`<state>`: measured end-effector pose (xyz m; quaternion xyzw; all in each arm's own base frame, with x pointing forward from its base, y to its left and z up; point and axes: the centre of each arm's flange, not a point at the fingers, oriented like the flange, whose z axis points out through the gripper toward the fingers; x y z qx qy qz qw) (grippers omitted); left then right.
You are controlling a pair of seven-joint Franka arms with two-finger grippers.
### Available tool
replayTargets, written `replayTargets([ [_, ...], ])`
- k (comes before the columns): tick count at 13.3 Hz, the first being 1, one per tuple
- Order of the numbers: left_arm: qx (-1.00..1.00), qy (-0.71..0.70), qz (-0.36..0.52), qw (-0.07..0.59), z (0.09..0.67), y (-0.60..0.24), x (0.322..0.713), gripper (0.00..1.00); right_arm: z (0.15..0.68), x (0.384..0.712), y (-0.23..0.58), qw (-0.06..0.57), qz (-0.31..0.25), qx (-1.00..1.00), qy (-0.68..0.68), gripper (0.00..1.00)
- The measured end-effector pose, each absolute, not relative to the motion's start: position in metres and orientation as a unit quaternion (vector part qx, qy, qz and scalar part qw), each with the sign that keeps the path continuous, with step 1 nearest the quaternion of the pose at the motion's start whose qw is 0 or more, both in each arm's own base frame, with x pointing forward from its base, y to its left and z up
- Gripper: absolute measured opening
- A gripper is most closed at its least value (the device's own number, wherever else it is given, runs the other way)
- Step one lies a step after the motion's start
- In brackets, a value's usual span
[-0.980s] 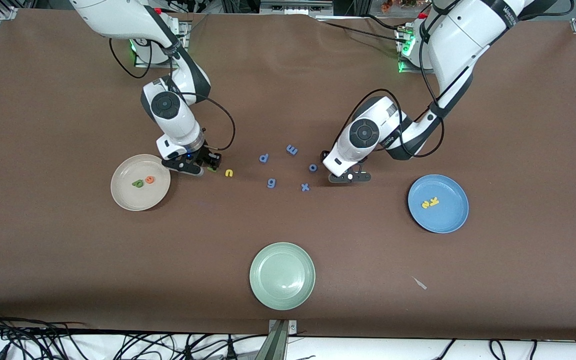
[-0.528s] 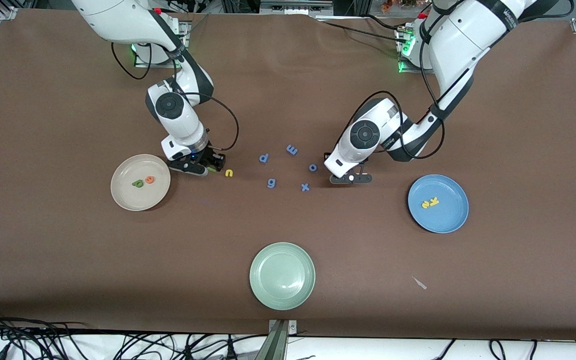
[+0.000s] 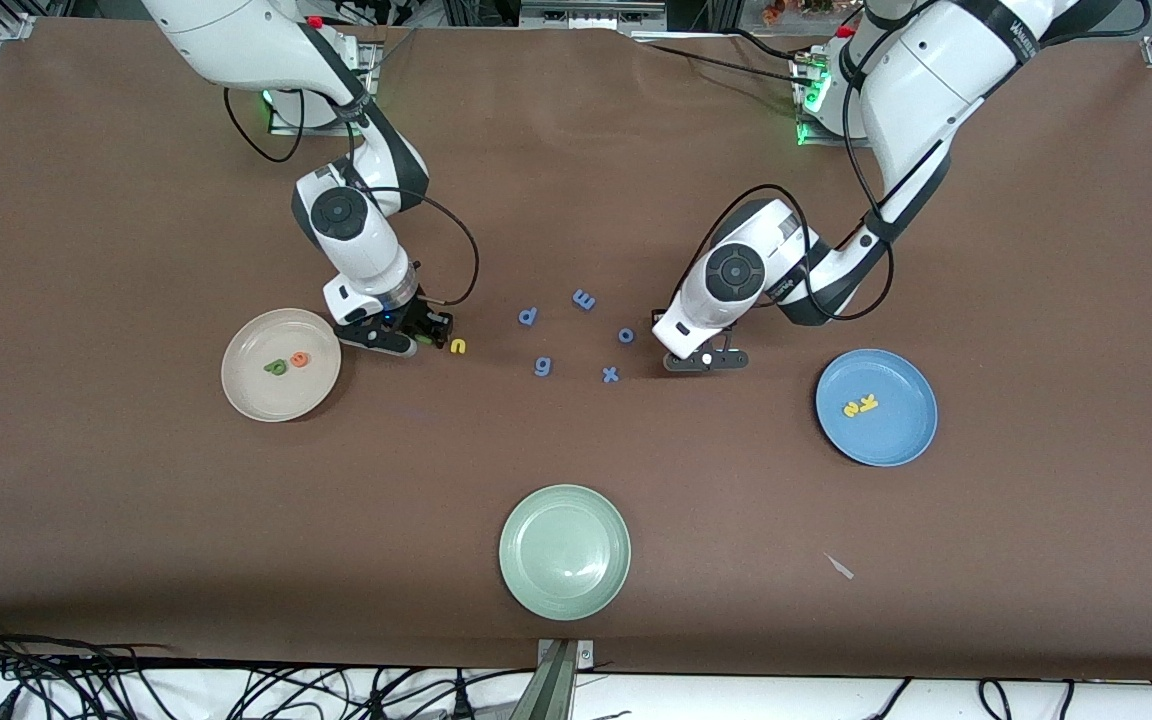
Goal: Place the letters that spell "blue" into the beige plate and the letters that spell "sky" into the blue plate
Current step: 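Grasp green y with the left gripper while the right gripper grasps green l, then drop y in blue plate with the left gripper while the right gripper drops l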
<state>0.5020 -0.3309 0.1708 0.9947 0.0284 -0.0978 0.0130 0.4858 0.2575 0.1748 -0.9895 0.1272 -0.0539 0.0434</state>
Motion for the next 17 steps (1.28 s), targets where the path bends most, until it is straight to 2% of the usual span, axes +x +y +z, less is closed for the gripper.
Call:
replayTargets([
  [1, 0.995, 0.029, -0.098, 0.013, 0.171, -0.331, 0.502, 0.33, 0.175, 0.486, 0.258, 0.044, -0.054, -0.989, 0.127, 0.56],
  [2, 0.995, 0.029, -0.097, 0.013, 0.172, -0.33, 0.503, 0.26, 0.175, 0.486, 0.257, 0.043, -0.054, -0.989, 0.127, 0.56],
  [6, 0.995, 0.03, -0.096, 0.013, 0.173, -0.33, 0.505, 0.26, 0.175, 0.486, 0.257, 0.043, -0.054, -0.989, 0.128, 0.52],
  [8, 0.995, 0.032, -0.099, -0.002, 0.183, -0.326, 0.513, 0.26, 0.176, 0.487, 0.256, 0.043, -0.055, -0.989, 0.129, 0.38],
  [11, 0.993, 0.013, -0.108, -0.05, 0.229, -0.311, 0.534, 0.26, 0.176, 0.487, 0.256, 0.043, -0.056, -0.989, 0.128, 0.36],
  [14, 0.992, -0.03, -0.103, -0.065, 0.265, -0.257, 0.565, 0.26, 0.177, 0.488, 0.256, 0.043, -0.055, -0.989, 0.129, 0.36],
  [17, 0.988, -0.089, -0.099, -0.078, 0.264, -0.149, 0.604, 0.26, 0.19, 0.501, 0.24, 0.014, -0.043, -0.993, 0.108, 0.36],
])
